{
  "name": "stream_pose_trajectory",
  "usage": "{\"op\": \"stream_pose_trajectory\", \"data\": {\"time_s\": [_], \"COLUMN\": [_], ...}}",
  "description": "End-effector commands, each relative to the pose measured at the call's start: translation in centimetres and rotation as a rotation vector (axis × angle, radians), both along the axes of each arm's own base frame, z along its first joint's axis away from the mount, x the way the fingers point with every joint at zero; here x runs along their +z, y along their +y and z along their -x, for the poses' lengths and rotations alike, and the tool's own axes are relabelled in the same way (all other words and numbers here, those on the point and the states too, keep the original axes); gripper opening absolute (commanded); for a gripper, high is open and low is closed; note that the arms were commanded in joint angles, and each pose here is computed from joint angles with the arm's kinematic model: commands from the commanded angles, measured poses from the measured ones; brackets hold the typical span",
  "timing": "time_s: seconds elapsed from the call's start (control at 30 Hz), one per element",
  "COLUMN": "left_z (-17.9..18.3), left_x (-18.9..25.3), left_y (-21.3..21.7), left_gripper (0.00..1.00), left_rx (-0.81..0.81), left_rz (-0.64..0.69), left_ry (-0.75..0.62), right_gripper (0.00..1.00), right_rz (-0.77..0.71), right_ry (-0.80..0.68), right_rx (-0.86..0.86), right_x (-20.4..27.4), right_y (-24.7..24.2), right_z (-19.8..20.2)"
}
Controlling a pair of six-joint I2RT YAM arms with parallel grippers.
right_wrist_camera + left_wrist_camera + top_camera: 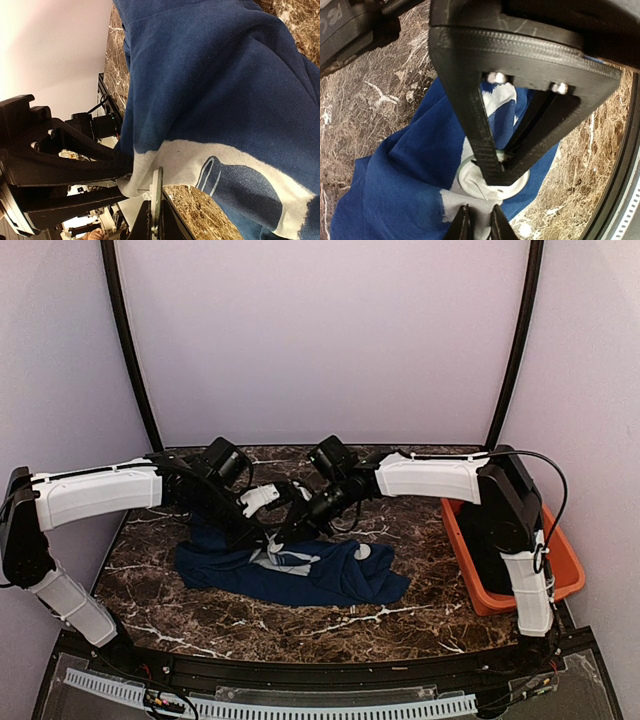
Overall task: Pin the brooch onto the clothing
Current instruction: Pin the brooch onto the flattened clothing.
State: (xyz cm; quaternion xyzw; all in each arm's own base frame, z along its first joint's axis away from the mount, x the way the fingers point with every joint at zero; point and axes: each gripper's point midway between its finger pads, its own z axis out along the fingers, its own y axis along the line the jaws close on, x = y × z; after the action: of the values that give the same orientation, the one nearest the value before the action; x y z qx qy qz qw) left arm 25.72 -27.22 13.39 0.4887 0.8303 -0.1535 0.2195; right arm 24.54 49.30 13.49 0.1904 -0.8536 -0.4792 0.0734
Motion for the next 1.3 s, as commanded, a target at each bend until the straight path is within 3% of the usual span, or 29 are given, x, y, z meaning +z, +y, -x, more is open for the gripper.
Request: {"op": "stream_pose_trajectory", "data": {"time_s": [0.0, 0.73, 0.97, 1.27], "left_z": [-0.5, 0.1, 0.5, 1.6], "left_x": [1.0, 4.2, 2.5, 2.7], "left_y": [0.2, -0.9, 0.6, 1.3], "left_gripper": [0.19, 0.38, 0.40, 0.40], "left_rx": [0.013, -0.016, -0.011, -0.023], "left_rz": [0.004, 0.194, 0.075, 0.020], "left_ry": [-0.033, -0.024, 0.040, 0.053], "right_gripper": [0.00, 0.00, 0.00, 0.00], "right_rz": [-0.036, -0.038, -0.036, -0.046], "right_ry": [0.018, 0.029, 0.033, 0.030], "right_rx": [0.040, 0.042, 0.044, 0.049], "right_x": [0.8, 0.4, 0.1, 0.4], "right_y": [-0.2, 0.3, 0.3, 0.3], "right_z": [1.1, 1.1, 1.2, 1.2]}}
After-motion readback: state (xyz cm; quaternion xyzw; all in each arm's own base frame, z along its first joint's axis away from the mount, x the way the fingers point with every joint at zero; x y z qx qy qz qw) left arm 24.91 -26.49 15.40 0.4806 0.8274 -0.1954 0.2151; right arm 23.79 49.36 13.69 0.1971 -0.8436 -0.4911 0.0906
